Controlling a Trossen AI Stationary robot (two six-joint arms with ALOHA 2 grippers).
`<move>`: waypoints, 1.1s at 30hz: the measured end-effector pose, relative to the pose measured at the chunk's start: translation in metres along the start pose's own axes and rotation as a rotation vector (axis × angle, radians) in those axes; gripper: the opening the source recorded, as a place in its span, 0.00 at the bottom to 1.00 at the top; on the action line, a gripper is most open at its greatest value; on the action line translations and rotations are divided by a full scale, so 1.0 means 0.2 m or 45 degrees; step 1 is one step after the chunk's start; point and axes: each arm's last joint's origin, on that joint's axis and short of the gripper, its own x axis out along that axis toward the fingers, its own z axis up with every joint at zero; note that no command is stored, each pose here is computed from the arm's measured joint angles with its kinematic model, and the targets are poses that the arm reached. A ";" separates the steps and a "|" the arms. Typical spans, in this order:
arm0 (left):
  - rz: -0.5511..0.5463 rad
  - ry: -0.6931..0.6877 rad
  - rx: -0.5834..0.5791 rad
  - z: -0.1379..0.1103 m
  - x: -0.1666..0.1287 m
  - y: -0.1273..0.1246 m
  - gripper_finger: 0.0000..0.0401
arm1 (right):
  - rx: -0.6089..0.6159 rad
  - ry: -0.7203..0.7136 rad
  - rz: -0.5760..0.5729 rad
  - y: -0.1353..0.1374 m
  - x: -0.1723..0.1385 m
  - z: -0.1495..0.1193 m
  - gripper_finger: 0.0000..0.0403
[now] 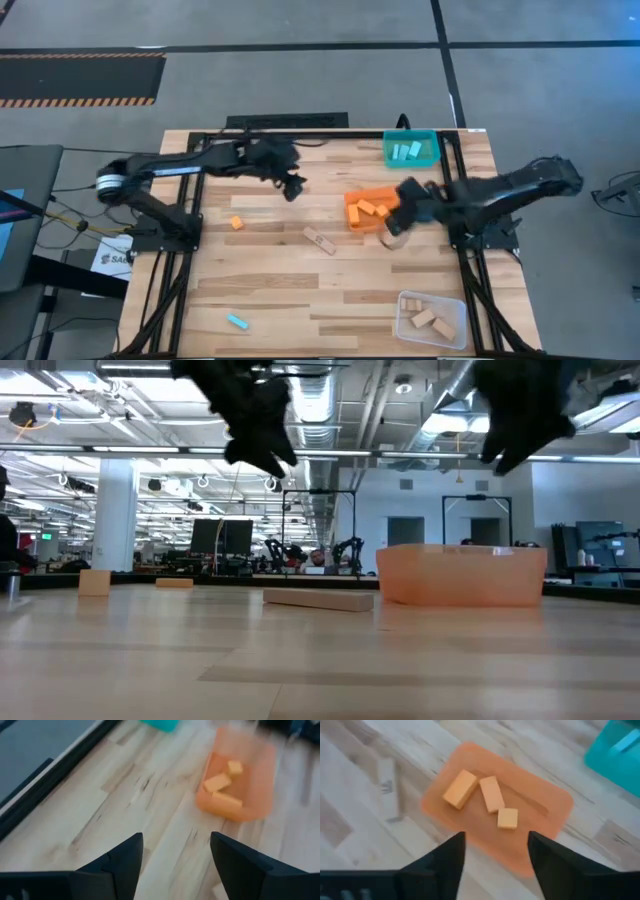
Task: Sort & place blocks by color
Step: Adjust the orange bin
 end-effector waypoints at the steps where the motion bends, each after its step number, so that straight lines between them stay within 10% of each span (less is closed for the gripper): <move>1: -0.004 -0.036 -0.039 -0.03 -0.02 0.02 0.53 | -0.007 0.057 -0.009 -0.02 0.04 0.03 0.52; 8: 0.039 -0.091 -0.207 -0.24 -0.18 0.12 0.31 | -0.079 0.369 -0.078 -0.09 0.25 0.12 0.04; 14: 0.025 -0.174 -0.281 -0.32 -0.28 0.15 0.03 | -0.110 0.459 -0.130 -0.09 0.34 0.12 0.01; 33: 0.010 -0.225 -0.280 -0.31 -0.31 0.15 0.00 | -0.080 0.813 -0.295 -0.13 0.54 -0.16 0.01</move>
